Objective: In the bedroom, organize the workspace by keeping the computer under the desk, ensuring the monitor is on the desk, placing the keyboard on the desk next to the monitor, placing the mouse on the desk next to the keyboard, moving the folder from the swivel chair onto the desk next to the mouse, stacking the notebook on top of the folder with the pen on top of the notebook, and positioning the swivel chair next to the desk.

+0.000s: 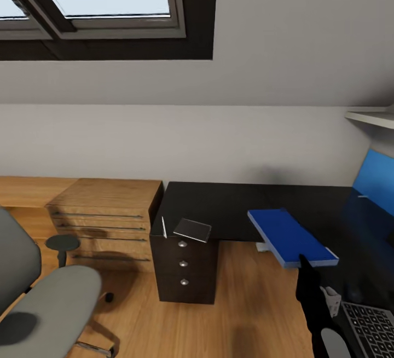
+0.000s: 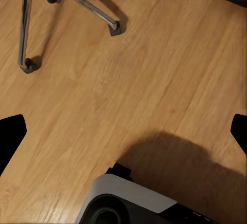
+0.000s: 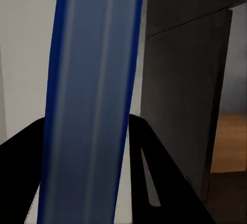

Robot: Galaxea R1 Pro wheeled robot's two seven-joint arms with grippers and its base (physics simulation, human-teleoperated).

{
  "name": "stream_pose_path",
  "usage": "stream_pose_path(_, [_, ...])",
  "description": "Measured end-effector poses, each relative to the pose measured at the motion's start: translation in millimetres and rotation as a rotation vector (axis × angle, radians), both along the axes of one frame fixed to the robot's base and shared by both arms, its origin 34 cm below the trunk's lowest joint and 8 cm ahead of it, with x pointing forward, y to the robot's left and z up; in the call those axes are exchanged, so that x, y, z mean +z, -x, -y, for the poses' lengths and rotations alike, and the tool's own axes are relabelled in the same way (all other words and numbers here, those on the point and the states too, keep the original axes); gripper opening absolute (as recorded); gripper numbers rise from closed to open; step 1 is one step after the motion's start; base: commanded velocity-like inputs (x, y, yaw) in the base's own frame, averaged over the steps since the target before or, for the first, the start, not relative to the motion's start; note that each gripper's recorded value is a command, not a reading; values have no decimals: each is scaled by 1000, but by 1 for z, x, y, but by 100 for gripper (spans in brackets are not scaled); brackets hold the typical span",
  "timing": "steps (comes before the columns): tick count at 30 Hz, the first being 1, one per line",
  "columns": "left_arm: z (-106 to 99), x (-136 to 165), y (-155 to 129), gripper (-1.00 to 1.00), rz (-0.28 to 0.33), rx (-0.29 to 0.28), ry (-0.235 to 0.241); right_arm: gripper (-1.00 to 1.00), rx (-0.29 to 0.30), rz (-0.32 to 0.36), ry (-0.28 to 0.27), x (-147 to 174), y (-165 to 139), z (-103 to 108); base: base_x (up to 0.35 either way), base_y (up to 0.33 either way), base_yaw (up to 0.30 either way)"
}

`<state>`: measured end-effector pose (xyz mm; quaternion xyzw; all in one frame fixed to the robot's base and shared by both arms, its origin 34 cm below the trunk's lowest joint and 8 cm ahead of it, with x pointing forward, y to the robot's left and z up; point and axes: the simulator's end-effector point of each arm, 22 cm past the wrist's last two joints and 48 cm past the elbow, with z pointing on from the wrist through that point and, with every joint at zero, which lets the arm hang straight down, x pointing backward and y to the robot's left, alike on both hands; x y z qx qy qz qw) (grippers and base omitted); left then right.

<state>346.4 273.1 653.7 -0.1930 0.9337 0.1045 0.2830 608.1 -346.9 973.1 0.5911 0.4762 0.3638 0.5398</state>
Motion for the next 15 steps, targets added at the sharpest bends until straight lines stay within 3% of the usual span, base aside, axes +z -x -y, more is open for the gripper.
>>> stream_pose_path(10, [0,0,0,100,1,0,0,-100,-20,22,12,4,1,6,320,-125,0])
stream_pose_path(15, [0,0,0,100,-2,0,0,-100,-58,-18,11,-13,10,26,41,-26,-71])
